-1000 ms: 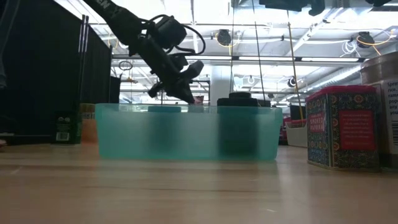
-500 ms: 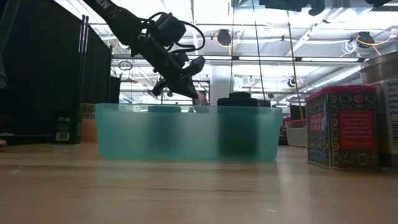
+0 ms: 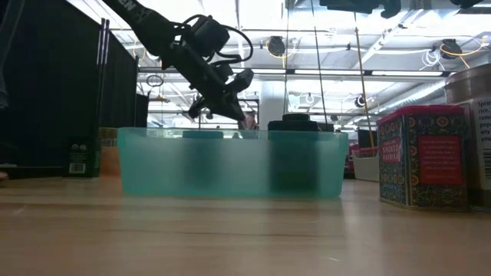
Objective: Sort spices by type
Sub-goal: Put the right orange spice pack into the transparent bin, then put the black spice bottle into the green bin
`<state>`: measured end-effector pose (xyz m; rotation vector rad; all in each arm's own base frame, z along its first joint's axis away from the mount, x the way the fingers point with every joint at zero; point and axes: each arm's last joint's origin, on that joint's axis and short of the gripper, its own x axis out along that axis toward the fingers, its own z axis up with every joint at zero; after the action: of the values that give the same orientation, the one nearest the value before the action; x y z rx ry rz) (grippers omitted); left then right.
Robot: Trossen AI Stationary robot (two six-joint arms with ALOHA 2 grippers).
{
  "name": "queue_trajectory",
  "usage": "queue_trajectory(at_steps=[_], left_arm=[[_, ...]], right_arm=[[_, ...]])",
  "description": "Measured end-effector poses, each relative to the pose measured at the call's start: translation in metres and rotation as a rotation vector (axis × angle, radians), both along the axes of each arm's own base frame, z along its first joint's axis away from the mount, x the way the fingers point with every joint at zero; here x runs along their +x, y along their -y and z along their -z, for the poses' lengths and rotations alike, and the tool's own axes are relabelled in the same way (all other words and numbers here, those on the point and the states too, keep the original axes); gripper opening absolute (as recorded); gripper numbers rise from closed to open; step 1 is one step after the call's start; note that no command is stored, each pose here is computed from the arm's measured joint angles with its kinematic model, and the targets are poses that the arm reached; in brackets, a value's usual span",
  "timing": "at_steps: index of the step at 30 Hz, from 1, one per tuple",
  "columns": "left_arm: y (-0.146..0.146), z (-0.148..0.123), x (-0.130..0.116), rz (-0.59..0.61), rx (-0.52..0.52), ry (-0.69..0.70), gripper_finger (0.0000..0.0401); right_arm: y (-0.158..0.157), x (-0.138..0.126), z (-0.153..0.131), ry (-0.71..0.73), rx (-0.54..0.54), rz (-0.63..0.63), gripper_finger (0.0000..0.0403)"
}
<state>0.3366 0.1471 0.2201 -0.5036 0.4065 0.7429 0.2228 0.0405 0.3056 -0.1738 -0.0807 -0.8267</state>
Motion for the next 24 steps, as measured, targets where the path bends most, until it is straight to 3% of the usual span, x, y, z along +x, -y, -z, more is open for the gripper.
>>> queue_trajectory(at_steps=[7, 18, 24], left_arm=[[0.0000, 0.0001, -0.0001, 0.000, 0.000, -0.001, 0.0030], [-0.0005, -0.0003, -0.0001, -0.008, 0.016, -0.006, 0.0094], [0.0038, -0.0052, 0.0014, 0.021, 0.067, -0.010, 0.0104]], right_arm=[[0.0000, 0.0000, 0.0001, -0.005, -0.004, 0.001, 0.0107], [0.0000, 0.0001, 0.0003, -0.014, -0.011, 0.002, 0.0107], [-0.0001, 0.0002, 0.0010, -0.029, -0.017, 0.007, 0.0107]])
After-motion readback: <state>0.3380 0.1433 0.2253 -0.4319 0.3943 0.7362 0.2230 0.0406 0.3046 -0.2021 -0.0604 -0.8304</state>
